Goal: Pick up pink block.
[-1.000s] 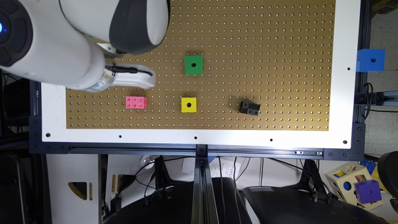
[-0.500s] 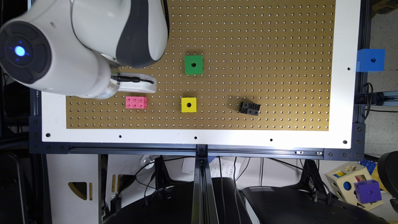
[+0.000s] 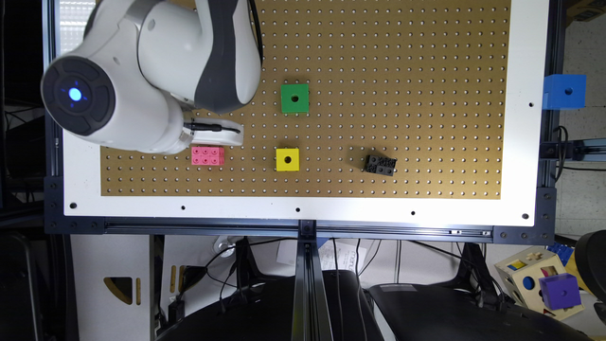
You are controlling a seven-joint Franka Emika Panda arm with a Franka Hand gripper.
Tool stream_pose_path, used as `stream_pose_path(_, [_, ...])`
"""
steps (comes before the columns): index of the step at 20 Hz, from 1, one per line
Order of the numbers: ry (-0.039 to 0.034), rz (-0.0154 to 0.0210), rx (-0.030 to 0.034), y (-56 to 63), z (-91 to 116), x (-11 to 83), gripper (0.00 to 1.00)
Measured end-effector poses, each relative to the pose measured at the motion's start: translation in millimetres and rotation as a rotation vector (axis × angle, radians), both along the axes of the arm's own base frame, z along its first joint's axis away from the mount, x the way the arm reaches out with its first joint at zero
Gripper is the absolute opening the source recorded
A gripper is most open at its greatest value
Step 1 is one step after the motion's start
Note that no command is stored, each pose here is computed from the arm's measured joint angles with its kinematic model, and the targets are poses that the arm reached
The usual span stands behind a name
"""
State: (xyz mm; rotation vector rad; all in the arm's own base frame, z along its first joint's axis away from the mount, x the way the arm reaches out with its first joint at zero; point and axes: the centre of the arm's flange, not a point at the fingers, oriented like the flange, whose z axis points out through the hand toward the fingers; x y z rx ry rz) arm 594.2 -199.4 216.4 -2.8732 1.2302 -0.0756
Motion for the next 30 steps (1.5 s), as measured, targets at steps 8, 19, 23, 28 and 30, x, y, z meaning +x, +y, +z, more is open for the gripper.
stream_pose_path(8, [-0.0187, 0.0029, -0.0031, -3.5, -1.9, 17.9, 1.0])
stream_pose_path(19, [-0.0071, 0.0037, 0.0034, -4.5, -41.3, 23.7, 0.0])
stream_pose_path(23, [-0.0054, 0.004, 0.0039, -4.3, -41.4, 23.6, 0.0])
stream_pose_path(28, [-0.0014, 0.0056, 0.0054, -3.7, -33.9, 24.1, 0.0])
stream_pose_path(30, [0.0042, 0.0066, 0.0068, -3.5, -20.9, 24.7, 0.0])
